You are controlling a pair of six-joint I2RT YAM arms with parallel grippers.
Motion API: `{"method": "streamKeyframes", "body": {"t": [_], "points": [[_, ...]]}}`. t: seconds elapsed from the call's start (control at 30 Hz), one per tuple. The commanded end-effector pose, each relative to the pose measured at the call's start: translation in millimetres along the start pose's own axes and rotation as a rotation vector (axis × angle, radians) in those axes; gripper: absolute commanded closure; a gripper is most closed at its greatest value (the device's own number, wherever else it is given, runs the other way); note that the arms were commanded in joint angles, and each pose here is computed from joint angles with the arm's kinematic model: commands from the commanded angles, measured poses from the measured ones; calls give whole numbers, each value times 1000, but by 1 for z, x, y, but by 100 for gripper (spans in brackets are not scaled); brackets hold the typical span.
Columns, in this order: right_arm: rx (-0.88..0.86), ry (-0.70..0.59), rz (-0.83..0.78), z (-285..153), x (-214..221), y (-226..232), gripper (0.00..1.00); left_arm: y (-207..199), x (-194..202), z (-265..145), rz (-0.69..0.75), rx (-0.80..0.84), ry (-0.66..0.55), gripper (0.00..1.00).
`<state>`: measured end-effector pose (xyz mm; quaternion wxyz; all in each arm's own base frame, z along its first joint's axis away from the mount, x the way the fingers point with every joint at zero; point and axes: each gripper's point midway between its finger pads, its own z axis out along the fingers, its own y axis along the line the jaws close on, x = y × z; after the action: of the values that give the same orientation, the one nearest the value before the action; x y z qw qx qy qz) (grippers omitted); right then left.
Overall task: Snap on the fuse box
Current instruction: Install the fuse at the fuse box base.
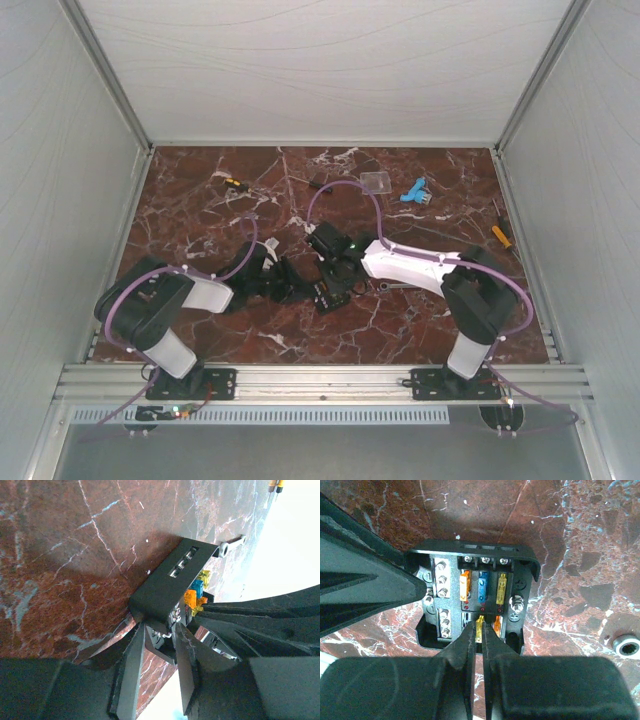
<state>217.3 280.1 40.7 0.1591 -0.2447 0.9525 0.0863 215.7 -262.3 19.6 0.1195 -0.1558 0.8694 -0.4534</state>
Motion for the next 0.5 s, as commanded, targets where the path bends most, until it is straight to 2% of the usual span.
{"method": "streamKeyframes", "body": {"t": [0.0,0.27,0.47], "points": [[86,182,-36,16,61,-22,100,-13,-6,1,8,51,-15,69],[117,233,-44,21,76,-30,100,-13,-6,0,7,49,-18,69],[102,156,-46,12,52,-23,100,-13,-6,-2,7,48,-22,69]]}}
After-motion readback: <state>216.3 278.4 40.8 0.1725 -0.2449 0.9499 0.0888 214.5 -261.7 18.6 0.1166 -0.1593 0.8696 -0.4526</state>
